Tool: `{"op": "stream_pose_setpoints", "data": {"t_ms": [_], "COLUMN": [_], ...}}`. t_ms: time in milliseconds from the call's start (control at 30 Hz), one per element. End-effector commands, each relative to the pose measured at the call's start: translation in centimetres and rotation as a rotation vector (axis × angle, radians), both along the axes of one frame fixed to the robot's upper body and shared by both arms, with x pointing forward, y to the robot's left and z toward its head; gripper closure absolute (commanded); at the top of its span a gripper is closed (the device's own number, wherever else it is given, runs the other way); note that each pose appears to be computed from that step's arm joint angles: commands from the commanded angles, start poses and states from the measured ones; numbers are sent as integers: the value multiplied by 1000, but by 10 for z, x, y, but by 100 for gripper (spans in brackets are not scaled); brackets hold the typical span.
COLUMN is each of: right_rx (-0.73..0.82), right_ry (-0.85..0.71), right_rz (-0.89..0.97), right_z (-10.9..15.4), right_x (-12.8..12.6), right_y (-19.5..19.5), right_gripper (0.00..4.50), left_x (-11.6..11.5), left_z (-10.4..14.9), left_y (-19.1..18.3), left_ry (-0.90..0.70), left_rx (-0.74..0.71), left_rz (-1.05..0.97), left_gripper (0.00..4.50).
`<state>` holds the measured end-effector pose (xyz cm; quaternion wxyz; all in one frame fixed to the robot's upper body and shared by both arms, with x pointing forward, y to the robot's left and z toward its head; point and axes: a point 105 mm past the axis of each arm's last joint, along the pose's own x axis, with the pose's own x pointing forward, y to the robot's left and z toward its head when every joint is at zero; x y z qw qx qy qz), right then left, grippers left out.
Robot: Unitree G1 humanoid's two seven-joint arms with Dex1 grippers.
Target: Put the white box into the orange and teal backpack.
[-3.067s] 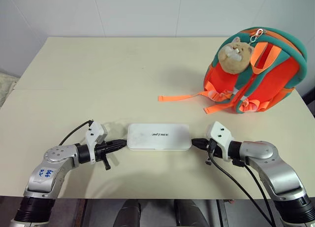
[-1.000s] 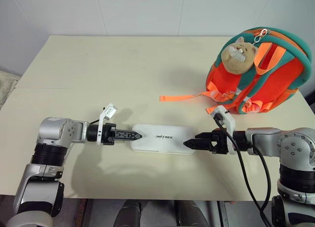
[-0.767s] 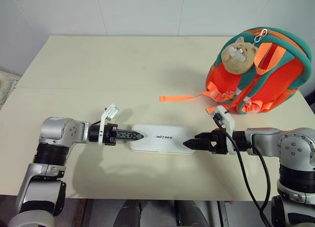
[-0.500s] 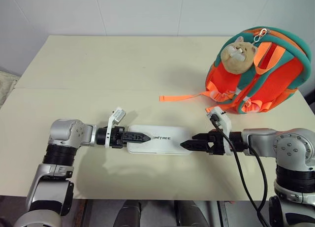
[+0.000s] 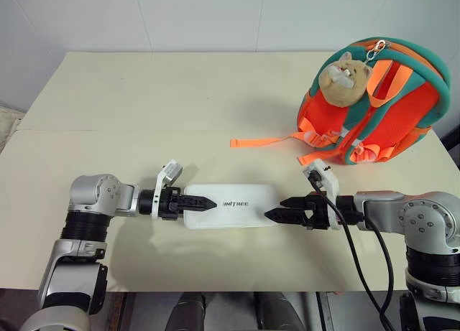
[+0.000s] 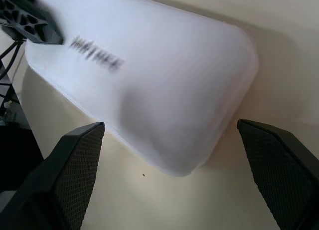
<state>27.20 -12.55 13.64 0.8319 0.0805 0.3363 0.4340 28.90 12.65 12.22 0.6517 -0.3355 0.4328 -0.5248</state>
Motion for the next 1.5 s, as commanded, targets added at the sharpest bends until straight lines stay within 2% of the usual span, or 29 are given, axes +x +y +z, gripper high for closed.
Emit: {"op": "stream_pose_setpoints", "data": {"t_ms": [33,100,167,333,433,533,667,767,900,1000,1100,1267,1500], "right_rx": [12,16,36,38,-35,-105,-223,-250,-321,-221,-142,-25,82], "right_ry": [-46,-69,-155,-435,-563,-617,-618,-626,-618,-621,-611,-646,-655], "right_rz": [23,8,-55,-323,-428,-474,-490,-492,-504,-472,-466,-484,-413], "right_z": [7,8,18,72,104,120,128,134,127,128,120,126,128], "right_x": [-3,0,11,42,42,36,30,29,35,42,62,92,107], "right_y": [0,-3,-10,-60,-90,-112,-128,-136,-148,-138,-132,-129,-109], "right_gripper": [0,0,0,0,0,0,0,0,0,0,0,0,0], "left_x": [-6,-9,-9,5,11,14,11,8,5,6,7,9,11], "left_z": [10,12,14,21,24,25,21,17,13,13,11,12,15], "left_y": [7,8,11,33,50,61,64,62,60,60,59,57,58], "left_ry": [1,-3,-26,-158,-236,-273,-284,-283,-293,-303,-303,-318,-341], "left_rx": [-25,-30,-25,8,23,30,44,52,57,40,35,18,1], "left_rz": [-2,-4,12,130,194,239,241,213,194,207,209,222,262], "left_gripper": [322,322,322,322,322,322,322,322,322,322,322,322,322]}}
